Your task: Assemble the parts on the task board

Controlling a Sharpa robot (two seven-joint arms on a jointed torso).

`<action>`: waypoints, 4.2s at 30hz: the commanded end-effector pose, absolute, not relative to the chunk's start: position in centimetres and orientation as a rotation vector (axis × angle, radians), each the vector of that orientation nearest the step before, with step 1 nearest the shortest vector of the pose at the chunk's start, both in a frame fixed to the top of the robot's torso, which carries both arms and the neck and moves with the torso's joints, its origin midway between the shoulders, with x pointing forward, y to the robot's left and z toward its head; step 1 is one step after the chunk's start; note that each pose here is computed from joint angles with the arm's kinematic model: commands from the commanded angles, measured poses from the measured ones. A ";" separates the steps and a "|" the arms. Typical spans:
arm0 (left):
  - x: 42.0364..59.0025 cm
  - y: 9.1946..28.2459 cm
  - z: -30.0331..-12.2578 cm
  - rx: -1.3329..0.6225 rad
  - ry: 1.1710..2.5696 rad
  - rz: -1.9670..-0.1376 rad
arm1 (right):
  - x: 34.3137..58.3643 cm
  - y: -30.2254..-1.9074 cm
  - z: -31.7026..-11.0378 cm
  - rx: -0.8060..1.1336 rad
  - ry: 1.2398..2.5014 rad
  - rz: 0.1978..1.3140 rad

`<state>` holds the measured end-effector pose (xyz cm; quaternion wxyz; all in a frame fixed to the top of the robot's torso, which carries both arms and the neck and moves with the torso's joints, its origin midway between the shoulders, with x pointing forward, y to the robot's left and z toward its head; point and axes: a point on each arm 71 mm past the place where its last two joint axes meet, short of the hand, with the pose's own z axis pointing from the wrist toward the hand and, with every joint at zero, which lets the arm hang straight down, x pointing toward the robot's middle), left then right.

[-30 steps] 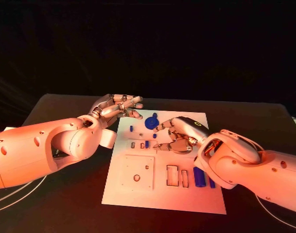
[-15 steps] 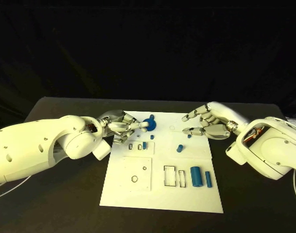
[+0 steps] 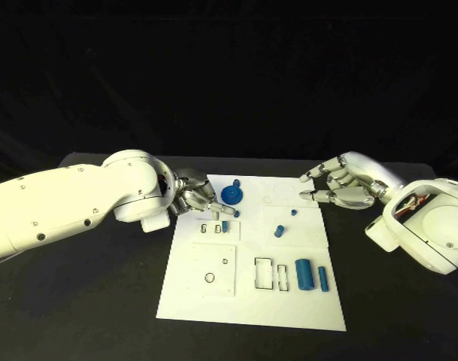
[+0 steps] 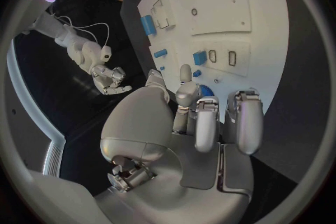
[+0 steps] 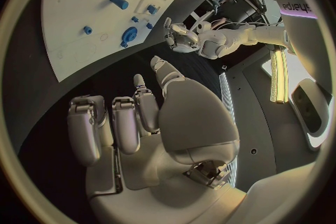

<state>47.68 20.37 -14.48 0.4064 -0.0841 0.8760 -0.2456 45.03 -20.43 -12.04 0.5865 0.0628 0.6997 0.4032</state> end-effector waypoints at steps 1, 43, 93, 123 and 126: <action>48.1 20.6 -14.7 -0.135 2.236 -0.411 | 45.2 -20.5 -12.1 0.160 1.649 0.928; 50.8 16.5 -16.7 -0.007 2.335 -0.254 | 45.6 -20.4 -12.4 0.166 1.672 0.907; 50.7 16.0 -17.4 -0.010 2.388 -0.266 | 46.0 -20.3 -12.6 0.169 1.691 0.896; 50.1 17.7 -16.7 -0.214 2.283 -0.389 | 46.3 -19.9 -12.7 0.166 1.697 0.906; 49.9 18.0 -16.6 -0.251 2.251 -0.407 | 46.3 -19.9 -12.7 0.167 1.697 0.907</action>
